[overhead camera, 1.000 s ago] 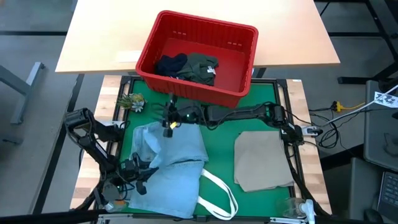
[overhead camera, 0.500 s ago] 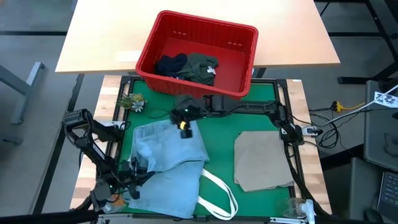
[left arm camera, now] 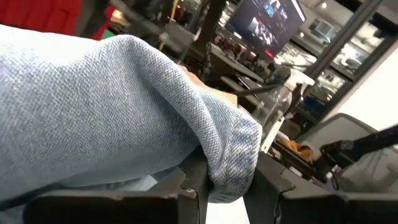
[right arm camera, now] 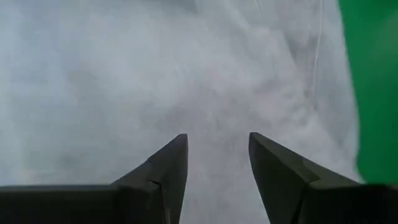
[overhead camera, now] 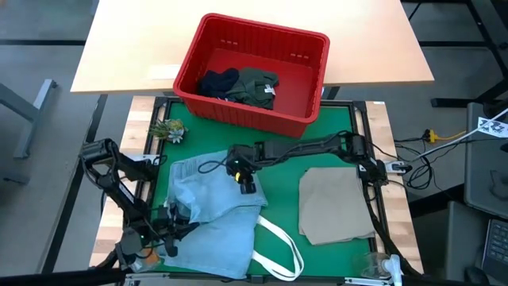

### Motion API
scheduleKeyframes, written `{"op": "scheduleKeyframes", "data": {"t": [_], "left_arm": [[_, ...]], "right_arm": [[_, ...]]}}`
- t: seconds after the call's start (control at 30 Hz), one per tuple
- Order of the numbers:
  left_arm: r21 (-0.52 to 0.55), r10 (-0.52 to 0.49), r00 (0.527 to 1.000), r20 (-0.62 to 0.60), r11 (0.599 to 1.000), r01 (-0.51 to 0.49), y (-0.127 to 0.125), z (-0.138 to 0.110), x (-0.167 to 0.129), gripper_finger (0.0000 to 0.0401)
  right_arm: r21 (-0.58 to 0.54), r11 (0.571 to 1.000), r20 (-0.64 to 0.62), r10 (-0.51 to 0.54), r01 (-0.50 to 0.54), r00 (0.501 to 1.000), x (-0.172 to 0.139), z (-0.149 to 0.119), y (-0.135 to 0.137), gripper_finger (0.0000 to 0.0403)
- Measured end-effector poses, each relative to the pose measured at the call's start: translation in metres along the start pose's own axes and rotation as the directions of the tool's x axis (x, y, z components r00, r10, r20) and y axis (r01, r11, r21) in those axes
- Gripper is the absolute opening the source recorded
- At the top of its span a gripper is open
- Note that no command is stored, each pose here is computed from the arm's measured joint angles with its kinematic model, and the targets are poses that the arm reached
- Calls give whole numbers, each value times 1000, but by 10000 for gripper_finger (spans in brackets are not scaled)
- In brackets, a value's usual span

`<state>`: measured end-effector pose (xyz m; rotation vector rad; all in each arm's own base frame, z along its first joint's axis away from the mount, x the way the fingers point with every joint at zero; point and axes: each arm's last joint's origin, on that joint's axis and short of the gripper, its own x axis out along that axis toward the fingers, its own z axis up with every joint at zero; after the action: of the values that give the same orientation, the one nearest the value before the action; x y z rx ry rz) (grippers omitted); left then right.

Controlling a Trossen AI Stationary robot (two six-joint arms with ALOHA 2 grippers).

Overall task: Fold Laundry from Bin
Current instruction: Fold the light blue pants

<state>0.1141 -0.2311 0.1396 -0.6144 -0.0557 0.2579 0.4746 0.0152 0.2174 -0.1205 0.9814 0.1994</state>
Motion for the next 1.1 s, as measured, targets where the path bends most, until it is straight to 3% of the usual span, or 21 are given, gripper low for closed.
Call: {"op": "scheduleKeyframes", "data": {"t": [0.2,0.33,0.57,0.83,1.1], "left_arm": [[-7,32,999,13,999,-32,2,2,16,72],[-97,55,998,21,994,-53,4,4,28,72],[-196,-41,991,-126,980,16,5,2,46,72],[-233,-64,983,-171,972,23,7,3,57,72],[-285,-51,985,-164,959,2,9,4,62,75]], "right_arm": [[75,997,-5,-10,11,1000,41,-41,2,172],[121,992,3,-17,16,1000,58,-66,4,172],[181,983,-86,-11,27,996,67,-97,3,172],[188,982,-173,-1,34,985,61,-105,5,172],[187,981,-165,-30,61,986,19,-94,8,172]]}}
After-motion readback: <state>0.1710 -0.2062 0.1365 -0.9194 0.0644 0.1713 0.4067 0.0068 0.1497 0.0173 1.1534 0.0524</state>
